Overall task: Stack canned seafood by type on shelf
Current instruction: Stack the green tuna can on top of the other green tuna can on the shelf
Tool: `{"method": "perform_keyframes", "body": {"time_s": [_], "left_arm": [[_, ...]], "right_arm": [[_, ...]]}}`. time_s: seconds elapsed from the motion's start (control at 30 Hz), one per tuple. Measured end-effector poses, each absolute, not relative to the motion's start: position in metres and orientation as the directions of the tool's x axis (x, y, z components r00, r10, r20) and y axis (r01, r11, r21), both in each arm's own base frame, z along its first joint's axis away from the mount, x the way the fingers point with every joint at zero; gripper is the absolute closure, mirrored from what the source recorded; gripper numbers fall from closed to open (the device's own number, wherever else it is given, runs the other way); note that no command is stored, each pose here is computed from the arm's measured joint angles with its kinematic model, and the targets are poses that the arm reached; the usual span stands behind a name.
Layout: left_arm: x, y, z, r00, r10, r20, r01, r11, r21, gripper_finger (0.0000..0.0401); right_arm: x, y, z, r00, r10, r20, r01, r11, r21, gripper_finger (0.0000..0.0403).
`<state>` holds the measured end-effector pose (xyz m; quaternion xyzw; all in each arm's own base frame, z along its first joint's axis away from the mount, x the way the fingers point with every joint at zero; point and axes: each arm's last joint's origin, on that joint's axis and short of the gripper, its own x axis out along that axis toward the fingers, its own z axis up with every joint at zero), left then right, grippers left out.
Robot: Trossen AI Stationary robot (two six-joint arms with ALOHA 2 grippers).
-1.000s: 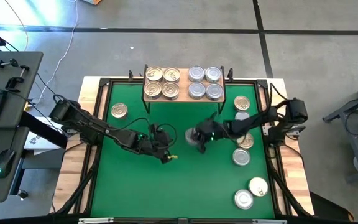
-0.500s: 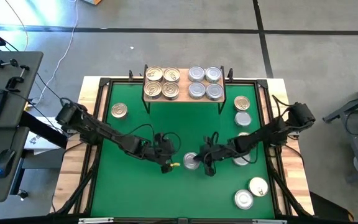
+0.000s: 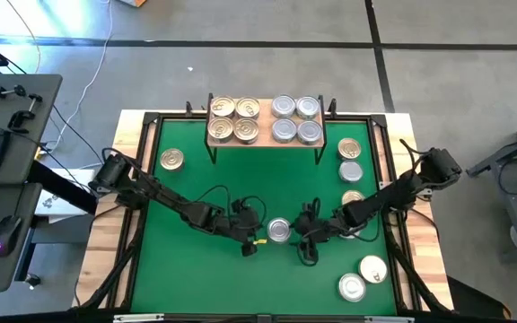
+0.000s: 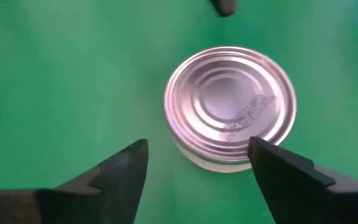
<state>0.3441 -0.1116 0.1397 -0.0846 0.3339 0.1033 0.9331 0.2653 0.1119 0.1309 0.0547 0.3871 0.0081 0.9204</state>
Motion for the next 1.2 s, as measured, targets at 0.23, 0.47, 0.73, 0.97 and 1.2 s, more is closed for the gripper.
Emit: {"method": "perform_keyframes", "body": {"time_s": [0.23,0.47,0.73,0.97,1.2], "left_arm": [[0.355,-0.104,0.136,0.792,0.092,-0.603,-0.224,0.964,-0.146,0.0401],[0.359,-0.097,0.13,0.796,0.107,-0.596,-0.232,0.963,-0.137,0.0401],[0.368,-0.09,0.115,0.796,0.085,-0.599,-0.219,0.964,-0.154,0.0401],[0.369,-0.089,0.103,0.782,0.083,-0.618,-0.229,0.96,-0.161,0.0401],[0.369,-0.091,0.101,0.784,0.078,-0.616,-0.226,0.96,-0.166,0.0401]], "right_arm": [[0.262,0.113,0.142,0.724,0.084,-0.685,-0.018,0.994,0.104,0.0128],[0.247,0.111,0.155,0.703,-0.038,-0.71,0.081,0.996,0.027,0.013],[0.256,0.105,0.123,0.645,-0.094,-0.759,0.146,0.989,0.002,0.0156],[0.267,0.103,0.117,0.685,-0.046,-0.727,0.086,0.996,0.018,0.0236],[0.273,0.104,0.128,0.699,-0.034,-0.715,0.084,0.996,0.035,0.0287]]}}
